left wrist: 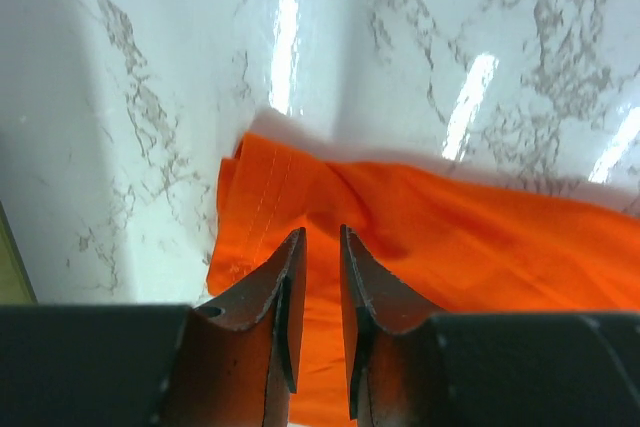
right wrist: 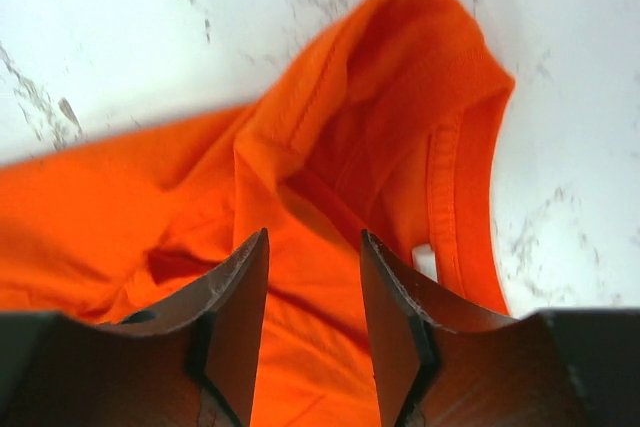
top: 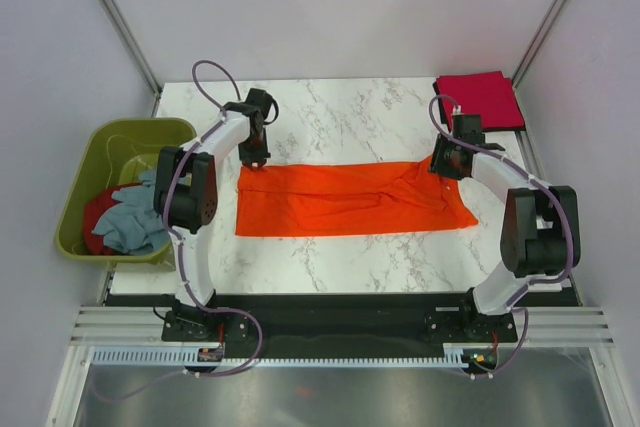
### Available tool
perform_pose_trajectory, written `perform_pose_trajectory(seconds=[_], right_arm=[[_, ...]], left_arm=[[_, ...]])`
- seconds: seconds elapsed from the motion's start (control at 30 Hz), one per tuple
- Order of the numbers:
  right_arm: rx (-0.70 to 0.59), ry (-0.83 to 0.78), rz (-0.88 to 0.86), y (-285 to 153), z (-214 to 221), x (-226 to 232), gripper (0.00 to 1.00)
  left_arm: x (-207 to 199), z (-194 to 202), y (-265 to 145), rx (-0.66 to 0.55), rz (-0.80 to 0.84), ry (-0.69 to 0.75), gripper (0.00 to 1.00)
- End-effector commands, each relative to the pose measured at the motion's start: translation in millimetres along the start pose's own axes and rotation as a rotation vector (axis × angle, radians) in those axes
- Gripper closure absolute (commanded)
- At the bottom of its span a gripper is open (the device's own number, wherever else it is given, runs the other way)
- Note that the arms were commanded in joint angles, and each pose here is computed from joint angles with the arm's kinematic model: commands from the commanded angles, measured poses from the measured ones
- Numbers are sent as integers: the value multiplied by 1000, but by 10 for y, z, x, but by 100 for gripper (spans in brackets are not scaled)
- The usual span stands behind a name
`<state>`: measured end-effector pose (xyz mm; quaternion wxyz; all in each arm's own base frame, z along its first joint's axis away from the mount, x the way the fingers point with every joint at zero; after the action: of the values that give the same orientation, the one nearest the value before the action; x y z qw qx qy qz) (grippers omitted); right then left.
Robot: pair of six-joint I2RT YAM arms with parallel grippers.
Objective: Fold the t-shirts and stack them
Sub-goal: Fold the tshirt
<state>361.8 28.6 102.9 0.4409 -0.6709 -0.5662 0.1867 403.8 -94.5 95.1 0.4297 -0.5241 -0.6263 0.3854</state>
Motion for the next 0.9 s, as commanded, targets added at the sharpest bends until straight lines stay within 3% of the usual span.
perform_pose_trajectory(seconds=[0.0, 0.13, 0.2, 0.37, 0.47, 0.63, 0.8, 0.83, 0.87], right_arm=[[-59, 1, -39, 88, -335, 45, 50], [-10, -17, -73, 349, -338, 98, 48], [-19, 13, -44, 391, -393, -48, 54], [-78, 89, -38, 429, -323, -264, 85], [-84, 132, -29, 443, -268, -361, 94], [-118, 217, -36, 416, -243, -493, 100], [-117, 233, -87, 341, -271, -430, 100], [-119, 224, -117, 296, -318, -373, 100], [-115, 220, -119, 260, -346, -359, 93]], left_arm=[[46, -193, 69, -32, -27, -4, 73], [89, -147, 276, 9, -60, -21, 74], [123, -130, 357, 21, -87, -21, 74], [151, -129, 425, 29, -105, -31, 74], [160, -162, 411, 17, -113, -33, 74], [153, -141, 406, 23, -107, -43, 74], [72, -181, 349, 18, -43, -43, 70], [55, -230, 256, 0, -16, -43, 70], [34, -294, 152, -25, 11, -42, 69]])
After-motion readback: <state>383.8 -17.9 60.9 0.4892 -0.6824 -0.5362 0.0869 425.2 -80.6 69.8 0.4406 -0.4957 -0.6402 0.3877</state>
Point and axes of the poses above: each gripper's point midway between its finger pads, its own y axis out along the fingers, its own x axis along the line the jaws close on, z = x × y, the point moved 5 cm from there along -y, back along the fingers, and after that the axes turned 5 degrees about y, right-handed, at the moved point
